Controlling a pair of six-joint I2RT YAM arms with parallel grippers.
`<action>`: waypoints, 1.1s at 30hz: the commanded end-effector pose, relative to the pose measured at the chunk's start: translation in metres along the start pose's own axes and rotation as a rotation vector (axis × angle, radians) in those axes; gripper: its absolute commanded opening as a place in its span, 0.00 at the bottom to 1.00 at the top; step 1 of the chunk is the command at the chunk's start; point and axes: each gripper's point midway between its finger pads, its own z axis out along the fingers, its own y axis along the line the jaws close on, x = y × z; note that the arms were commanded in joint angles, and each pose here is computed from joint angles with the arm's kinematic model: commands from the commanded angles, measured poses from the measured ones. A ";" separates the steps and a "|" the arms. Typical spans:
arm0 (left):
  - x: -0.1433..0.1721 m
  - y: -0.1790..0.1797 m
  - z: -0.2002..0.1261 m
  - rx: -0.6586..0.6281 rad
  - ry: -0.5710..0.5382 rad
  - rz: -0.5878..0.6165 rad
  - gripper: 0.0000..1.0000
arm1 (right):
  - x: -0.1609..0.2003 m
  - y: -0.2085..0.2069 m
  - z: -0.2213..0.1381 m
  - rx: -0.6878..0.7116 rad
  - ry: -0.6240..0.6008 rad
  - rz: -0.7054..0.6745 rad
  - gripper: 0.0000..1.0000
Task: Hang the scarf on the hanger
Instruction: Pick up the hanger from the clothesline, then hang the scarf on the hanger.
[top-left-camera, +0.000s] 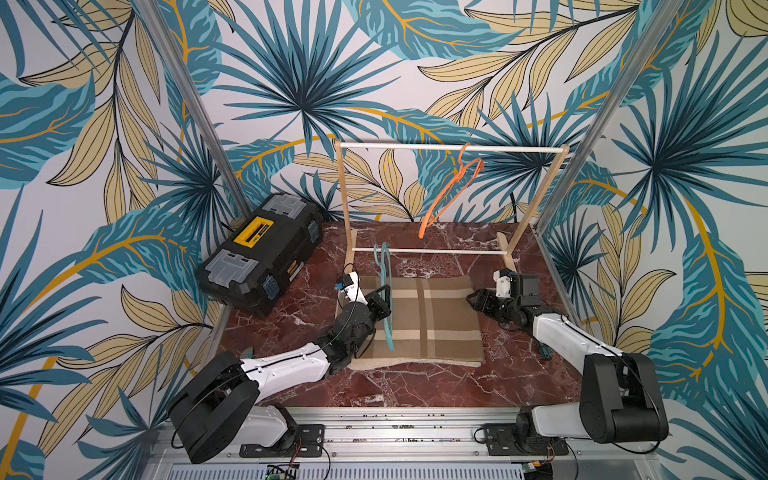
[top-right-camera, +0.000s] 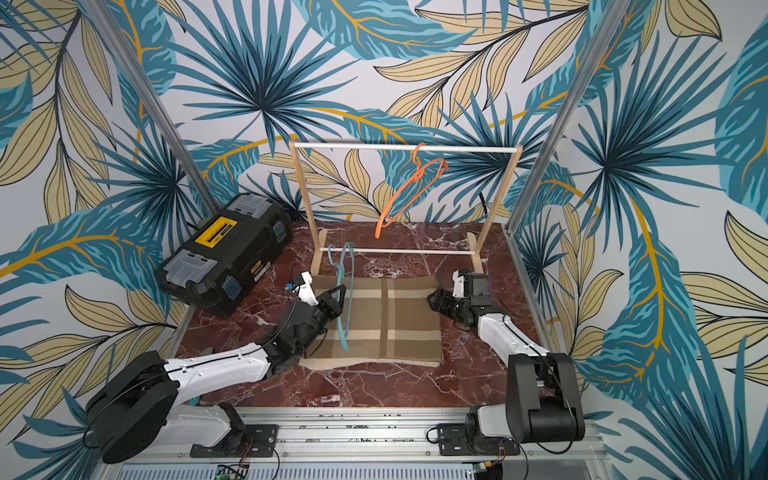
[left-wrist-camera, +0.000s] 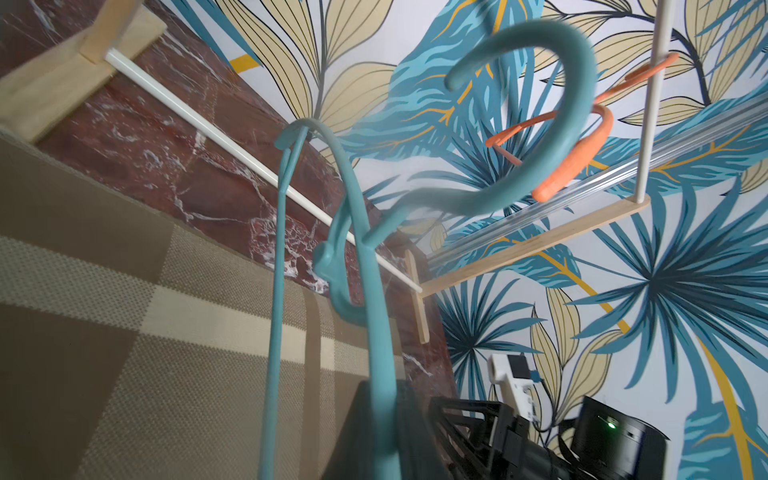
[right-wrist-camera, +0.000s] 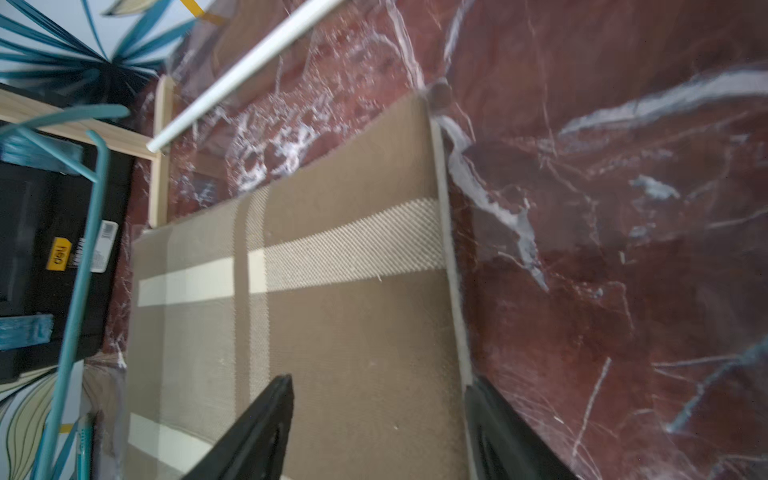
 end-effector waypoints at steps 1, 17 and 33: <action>0.007 -0.019 -0.017 0.099 -0.036 -0.022 0.00 | 0.024 -0.012 0.008 0.006 0.047 0.015 0.61; 0.051 0.023 -0.034 -0.019 -0.075 -0.009 0.00 | 0.039 -0.010 -0.003 0.011 0.056 -0.028 0.27; 0.084 0.065 -0.025 -0.118 0.007 0.019 0.00 | 0.032 0.045 -0.018 -0.126 0.071 -0.117 0.00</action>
